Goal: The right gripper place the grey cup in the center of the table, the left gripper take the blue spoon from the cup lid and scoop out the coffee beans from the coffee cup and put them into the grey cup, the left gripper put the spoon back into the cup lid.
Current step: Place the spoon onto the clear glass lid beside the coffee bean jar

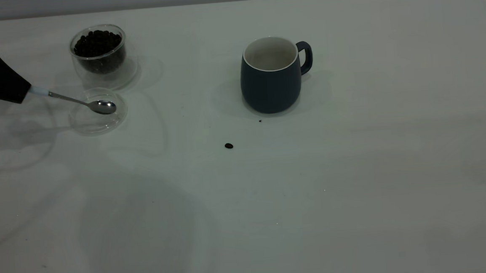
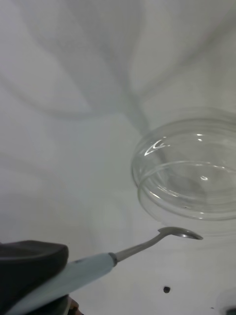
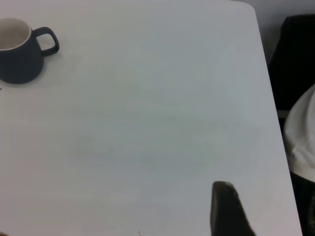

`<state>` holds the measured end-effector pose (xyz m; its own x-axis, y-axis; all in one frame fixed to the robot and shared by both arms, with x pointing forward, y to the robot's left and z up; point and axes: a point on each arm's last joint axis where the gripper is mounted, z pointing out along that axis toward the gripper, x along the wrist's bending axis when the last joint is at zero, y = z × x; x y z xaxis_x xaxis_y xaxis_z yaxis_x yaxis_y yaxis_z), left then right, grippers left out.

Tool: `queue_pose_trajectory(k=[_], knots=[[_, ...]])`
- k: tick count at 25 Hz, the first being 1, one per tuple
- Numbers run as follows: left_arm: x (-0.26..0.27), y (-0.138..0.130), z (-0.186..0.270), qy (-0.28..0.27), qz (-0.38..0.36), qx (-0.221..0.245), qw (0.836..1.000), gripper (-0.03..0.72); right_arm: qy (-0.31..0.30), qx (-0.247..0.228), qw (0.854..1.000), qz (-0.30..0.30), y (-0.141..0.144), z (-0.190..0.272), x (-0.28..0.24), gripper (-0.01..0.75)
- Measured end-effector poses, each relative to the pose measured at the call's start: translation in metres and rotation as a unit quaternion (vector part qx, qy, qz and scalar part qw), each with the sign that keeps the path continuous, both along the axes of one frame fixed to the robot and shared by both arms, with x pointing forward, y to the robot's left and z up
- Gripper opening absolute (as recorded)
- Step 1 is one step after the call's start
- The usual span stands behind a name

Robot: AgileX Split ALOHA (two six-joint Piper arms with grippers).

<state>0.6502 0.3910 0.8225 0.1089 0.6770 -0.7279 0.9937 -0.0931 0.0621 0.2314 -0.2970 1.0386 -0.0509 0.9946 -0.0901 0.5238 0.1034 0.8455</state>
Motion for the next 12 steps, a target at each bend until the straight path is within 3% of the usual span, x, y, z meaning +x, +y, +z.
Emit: queue_pose_trajectory(k=[7,12], knots=[[0.002,0.006,0.001,-0.023,0.018,-0.023,0.999,0.131,0.000,0.000,1.000,0.000,0.000,0.000,0.000,0.363],[-0.002,0.028,0.003,-0.029,0.060,-0.034,0.997,0.131,0.000,0.000,1.000,0.000,0.000,0.000,0.000,0.363]])
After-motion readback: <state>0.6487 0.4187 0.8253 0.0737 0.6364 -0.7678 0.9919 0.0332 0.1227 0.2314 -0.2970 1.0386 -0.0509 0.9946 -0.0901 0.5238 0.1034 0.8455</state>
